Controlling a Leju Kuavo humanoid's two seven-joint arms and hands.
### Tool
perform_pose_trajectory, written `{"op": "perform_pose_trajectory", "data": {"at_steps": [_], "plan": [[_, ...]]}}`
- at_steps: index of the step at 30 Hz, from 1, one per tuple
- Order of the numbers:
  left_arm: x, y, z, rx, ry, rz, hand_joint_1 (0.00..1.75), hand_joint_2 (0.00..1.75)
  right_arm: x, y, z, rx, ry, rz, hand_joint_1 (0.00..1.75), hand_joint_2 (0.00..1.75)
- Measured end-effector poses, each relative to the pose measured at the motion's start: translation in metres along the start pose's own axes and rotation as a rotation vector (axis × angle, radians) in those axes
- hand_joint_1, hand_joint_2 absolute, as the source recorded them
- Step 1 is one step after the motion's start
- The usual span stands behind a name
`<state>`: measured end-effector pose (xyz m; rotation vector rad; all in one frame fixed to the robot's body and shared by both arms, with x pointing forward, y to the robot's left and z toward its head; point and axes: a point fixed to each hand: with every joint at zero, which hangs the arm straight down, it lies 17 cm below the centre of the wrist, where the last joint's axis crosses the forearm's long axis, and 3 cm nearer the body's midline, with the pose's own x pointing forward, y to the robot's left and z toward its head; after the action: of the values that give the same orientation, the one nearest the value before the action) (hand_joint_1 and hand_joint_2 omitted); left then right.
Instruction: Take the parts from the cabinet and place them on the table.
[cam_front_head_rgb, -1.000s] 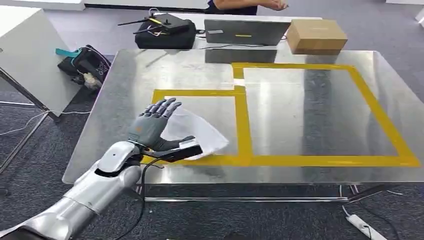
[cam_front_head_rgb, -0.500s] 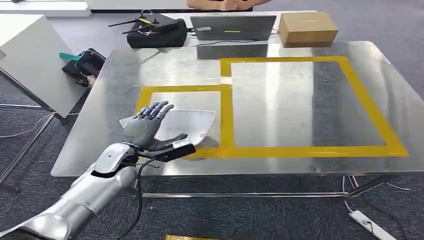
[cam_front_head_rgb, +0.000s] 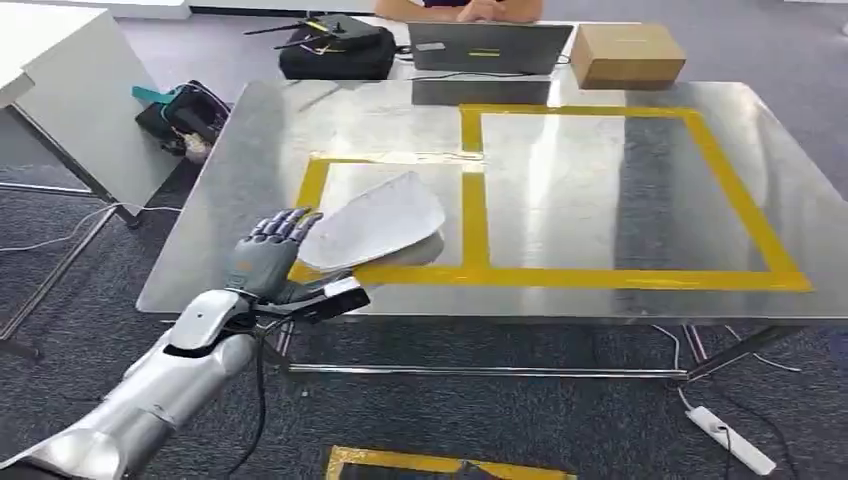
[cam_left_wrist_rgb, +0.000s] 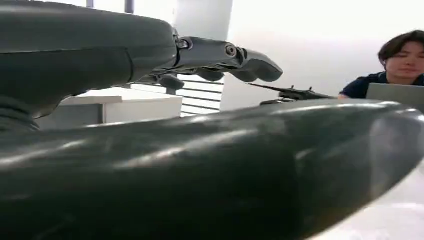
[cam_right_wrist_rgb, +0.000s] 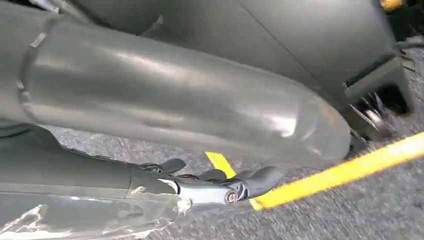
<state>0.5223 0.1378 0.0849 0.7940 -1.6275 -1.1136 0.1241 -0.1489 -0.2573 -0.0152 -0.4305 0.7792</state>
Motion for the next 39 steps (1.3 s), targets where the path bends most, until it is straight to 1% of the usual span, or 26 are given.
{"op": "perform_pose_trajectory", "data": {"at_steps": [14,22,26,32,39], "plan": [[-0.018,-0.003,0.006,-0.01,0.033,-0.007,0.0,0.0,0.003,-0.008,-0.002,-0.011,-0.005,0.002,0.0,0.0],[-0.02,-0.006,0.008,-0.017,0.038,-0.008,0.0,0.0,0.003,-0.009,-0.002,-0.013,-0.004,0.002,0.0,0.0],[-0.018,-0.002,0.004,-0.008,0.032,-0.013,0.0,0.0,0.002,-0.012,-0.002,-0.018,-0.003,0.004,0.0,0.0],[-0.028,-0.01,0.011,-0.03,0.057,-0.017,0.0,0.0,-0.008,-0.002,0.0,-0.002,0.012,-0.001,0.0,0.0],[-0.042,-0.023,0.024,-0.055,0.087,-0.033,0.0,0.0,-0.009,-0.01,-0.001,-0.014,0.011,0.0,0.0,0.0]]}}
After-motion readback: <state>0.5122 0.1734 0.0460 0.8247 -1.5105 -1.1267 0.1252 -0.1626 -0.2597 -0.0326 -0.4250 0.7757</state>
